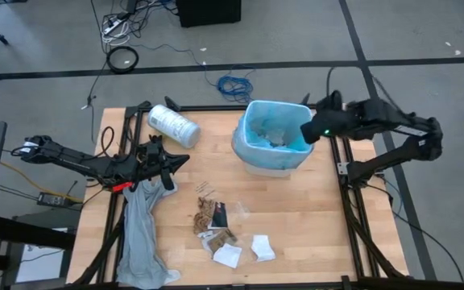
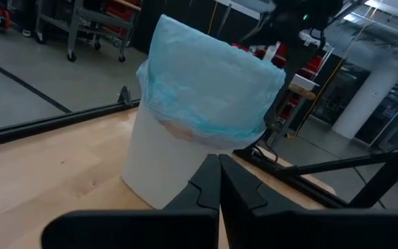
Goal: Place trash/remove bag and relplace
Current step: Put the transparent plastic into the trash bin
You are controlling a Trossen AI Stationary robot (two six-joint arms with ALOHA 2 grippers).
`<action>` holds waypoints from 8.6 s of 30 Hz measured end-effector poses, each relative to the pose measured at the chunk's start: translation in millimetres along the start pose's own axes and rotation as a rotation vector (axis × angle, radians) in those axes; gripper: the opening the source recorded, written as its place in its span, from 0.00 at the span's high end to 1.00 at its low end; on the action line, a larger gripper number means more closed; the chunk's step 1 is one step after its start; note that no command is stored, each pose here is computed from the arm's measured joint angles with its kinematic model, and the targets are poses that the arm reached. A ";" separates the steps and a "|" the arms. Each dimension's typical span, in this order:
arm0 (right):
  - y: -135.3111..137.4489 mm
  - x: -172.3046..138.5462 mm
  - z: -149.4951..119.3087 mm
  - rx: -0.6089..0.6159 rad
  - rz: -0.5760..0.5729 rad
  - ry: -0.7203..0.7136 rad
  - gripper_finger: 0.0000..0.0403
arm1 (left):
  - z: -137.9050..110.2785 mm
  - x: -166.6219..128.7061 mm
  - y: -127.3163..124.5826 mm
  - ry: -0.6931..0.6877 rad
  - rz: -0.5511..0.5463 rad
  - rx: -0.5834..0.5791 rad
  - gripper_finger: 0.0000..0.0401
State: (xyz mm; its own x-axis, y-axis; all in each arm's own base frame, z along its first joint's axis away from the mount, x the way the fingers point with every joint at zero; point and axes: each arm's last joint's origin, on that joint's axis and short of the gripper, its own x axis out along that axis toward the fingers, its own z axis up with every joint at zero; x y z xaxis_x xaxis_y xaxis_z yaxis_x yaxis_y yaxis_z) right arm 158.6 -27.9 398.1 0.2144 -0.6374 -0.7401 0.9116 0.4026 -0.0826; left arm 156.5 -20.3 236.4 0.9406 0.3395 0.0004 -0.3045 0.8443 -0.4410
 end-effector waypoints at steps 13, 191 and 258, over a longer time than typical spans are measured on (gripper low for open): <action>37.6 31.1 -10.1 -0.117 0.057 0.058 1.00 | 1.0 0.0 0.2 -0.016 0.016 -0.002 0.98; 136.7 -51.2 76.5 -0.739 0.141 -0.506 1.00 | -6.6 0.4 3.0 0.057 0.030 0.053 0.98; 171.5 142.4 -185.7 -0.553 1.001 -0.150 0.39 | 6.0 0.4 -3.7 -0.053 -0.043 -0.038 0.98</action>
State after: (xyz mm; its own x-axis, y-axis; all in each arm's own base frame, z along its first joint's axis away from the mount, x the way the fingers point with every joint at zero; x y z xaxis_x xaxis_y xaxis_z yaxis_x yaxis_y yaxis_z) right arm 280.3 72.4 154.6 0.8280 0.0738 -0.5558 0.0390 0.9813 0.1884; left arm 157.1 -20.8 243.5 0.9432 0.3254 0.0674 -0.2569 0.8428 -0.4730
